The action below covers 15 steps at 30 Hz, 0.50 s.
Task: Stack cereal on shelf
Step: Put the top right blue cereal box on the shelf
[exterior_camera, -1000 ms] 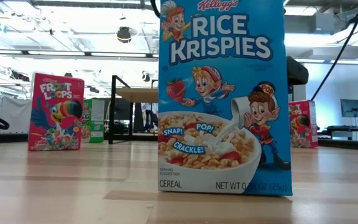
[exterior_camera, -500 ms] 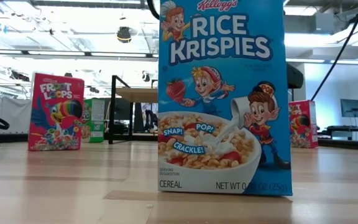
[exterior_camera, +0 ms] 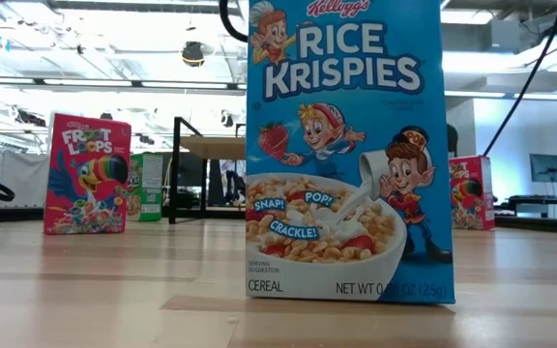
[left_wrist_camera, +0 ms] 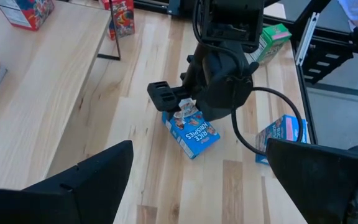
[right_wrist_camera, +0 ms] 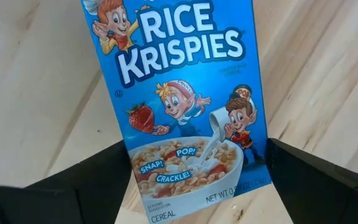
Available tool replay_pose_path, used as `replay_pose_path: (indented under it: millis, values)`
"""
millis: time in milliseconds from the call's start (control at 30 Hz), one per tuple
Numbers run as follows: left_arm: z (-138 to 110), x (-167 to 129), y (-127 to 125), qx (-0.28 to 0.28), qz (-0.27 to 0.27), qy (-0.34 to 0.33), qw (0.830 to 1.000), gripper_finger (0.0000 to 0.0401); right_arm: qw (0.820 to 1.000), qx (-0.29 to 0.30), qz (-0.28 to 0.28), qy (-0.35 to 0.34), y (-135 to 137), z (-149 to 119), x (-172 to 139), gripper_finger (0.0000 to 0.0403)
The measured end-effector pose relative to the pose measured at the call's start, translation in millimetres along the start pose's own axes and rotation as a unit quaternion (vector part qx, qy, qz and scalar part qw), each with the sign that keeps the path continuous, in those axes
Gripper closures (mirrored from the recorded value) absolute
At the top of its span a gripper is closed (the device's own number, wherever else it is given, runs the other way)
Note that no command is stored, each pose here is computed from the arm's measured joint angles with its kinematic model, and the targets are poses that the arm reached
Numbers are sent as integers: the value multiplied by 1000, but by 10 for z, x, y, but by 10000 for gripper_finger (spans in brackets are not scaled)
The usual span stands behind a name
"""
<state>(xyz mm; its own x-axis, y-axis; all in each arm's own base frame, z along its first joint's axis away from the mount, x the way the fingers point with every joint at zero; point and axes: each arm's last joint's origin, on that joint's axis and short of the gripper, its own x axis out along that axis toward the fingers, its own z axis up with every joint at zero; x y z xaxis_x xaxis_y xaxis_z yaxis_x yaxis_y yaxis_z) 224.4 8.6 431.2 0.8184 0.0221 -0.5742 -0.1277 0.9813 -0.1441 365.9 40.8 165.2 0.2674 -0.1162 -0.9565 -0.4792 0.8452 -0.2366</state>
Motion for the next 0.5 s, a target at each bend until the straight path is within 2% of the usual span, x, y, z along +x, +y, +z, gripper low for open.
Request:
replay_pose_path:
  millis: [333, 500]
  values:
    - [0, 0, 0, 0, 0, 0, 1000, 44, 1000, 21, -4, 6, 36, 5, 5, 97]
    - [0, 0, 0, 0, 0, 0, 1000, 44, 1000, 24, -8, 5, 74, 18, -22, 113]
